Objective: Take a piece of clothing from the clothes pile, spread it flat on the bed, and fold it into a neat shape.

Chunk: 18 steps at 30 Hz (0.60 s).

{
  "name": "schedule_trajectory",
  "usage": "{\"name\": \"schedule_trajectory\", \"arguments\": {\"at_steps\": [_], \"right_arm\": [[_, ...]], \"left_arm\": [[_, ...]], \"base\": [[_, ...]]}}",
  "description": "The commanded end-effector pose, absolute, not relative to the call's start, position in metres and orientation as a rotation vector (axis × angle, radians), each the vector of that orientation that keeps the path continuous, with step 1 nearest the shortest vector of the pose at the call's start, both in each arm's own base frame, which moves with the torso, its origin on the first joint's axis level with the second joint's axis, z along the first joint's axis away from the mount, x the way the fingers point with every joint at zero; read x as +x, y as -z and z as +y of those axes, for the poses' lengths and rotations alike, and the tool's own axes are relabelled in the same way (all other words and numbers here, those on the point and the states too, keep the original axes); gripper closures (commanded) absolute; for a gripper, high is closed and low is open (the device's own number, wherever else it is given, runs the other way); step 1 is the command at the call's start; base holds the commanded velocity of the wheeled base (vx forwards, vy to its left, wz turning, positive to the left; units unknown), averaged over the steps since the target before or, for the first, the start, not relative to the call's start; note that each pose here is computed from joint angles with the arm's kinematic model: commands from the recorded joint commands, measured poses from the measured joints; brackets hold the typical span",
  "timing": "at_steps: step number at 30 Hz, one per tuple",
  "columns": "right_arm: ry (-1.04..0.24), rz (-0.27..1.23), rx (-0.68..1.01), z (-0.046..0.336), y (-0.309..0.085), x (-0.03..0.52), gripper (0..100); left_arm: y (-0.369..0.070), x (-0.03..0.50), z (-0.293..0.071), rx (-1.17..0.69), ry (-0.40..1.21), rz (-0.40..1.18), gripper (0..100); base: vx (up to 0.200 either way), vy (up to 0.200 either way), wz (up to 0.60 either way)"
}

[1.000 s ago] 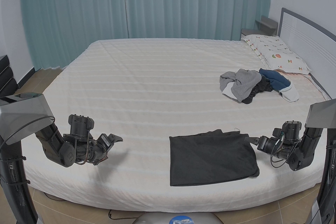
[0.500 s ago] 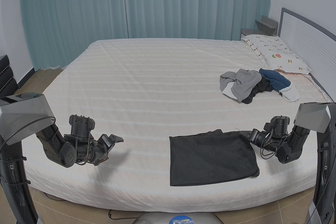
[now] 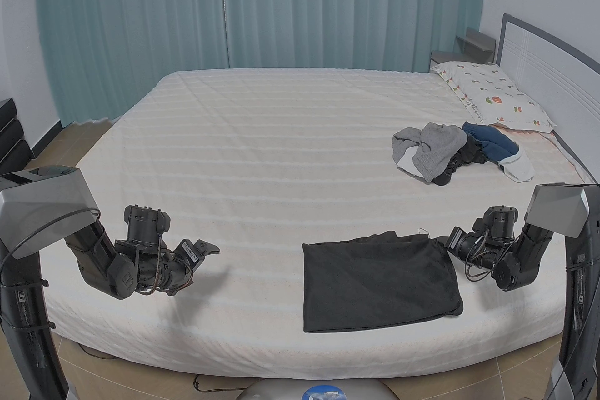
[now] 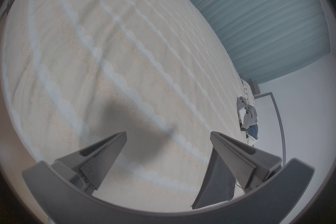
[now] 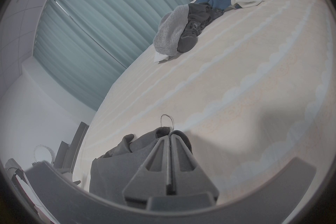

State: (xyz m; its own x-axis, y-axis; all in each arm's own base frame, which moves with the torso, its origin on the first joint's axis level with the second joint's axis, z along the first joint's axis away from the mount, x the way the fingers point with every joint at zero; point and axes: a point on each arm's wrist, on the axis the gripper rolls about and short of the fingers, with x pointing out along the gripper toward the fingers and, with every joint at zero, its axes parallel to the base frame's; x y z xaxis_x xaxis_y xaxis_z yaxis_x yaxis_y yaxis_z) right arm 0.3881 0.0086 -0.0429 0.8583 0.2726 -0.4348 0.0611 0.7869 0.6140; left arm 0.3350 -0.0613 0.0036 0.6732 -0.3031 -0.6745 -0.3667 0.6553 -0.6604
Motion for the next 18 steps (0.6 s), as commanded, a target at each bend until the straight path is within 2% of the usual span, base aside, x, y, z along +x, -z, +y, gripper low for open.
{"name": "schedule_trajectory", "arguments": {"at_steps": [1,18], "right_arm": [[-0.107,0.527,0.664,0.006,0.041,0.389,100],[-0.051,0.532,0.671,-0.005,0.046,0.384,100]], "left_arm": [[-0.003,0.335,-0.061,-0.885,-0.042,0.863,0],[-0.003,0.335,-0.061,-0.885,-0.041,0.861,0]], "base": [[0.0,0.0,0.0],[0.0,0.0,0.0]]}}
